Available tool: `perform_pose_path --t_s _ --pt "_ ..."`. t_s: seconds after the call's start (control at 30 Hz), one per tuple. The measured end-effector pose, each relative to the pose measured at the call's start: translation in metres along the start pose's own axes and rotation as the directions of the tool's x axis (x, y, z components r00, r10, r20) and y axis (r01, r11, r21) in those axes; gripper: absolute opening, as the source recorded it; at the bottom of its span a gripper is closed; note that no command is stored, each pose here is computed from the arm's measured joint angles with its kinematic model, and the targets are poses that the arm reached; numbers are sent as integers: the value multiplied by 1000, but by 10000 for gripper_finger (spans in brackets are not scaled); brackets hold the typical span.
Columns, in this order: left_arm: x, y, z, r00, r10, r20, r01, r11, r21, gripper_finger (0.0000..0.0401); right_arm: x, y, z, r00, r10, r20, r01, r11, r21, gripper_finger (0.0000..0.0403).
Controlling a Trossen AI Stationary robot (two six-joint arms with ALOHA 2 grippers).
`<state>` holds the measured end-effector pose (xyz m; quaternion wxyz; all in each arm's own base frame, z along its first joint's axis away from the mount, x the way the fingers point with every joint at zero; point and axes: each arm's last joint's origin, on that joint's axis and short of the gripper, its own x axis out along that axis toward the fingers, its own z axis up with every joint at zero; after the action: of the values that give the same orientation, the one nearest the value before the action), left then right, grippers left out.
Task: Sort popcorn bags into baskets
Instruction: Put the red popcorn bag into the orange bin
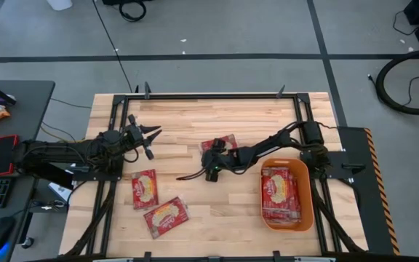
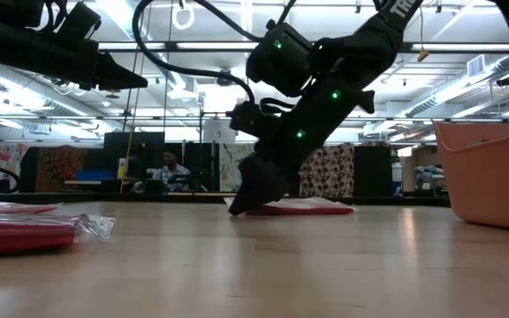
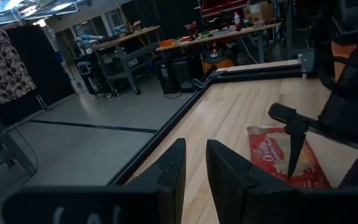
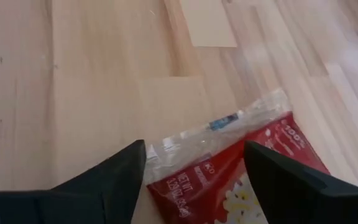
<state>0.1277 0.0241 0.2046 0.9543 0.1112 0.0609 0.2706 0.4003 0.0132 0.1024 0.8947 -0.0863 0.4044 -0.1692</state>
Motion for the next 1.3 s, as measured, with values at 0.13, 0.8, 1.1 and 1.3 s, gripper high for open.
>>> perform_pose_path --t_s 0.13,0.8,1.1,1.3 --pt "0 0 0 1000 0 -1 0 1000 1 68 3 -5 -2 998 61 -20 -59 994 89 228" --pt "0 0 -1 1000 -2 -11 2 1000 7 68 -36 -15 19 995 96 25 -98 992 76 5" --pt "0 0 -1 1000 -2 -10 2 1000 6 68 -94 -30 40 996 -38 81 33 997 67 2" --pt "0 0 -1 1000 -2 -10 2 1000 6 68 -139 -40 49 989 -66 133 58 996 70 2"
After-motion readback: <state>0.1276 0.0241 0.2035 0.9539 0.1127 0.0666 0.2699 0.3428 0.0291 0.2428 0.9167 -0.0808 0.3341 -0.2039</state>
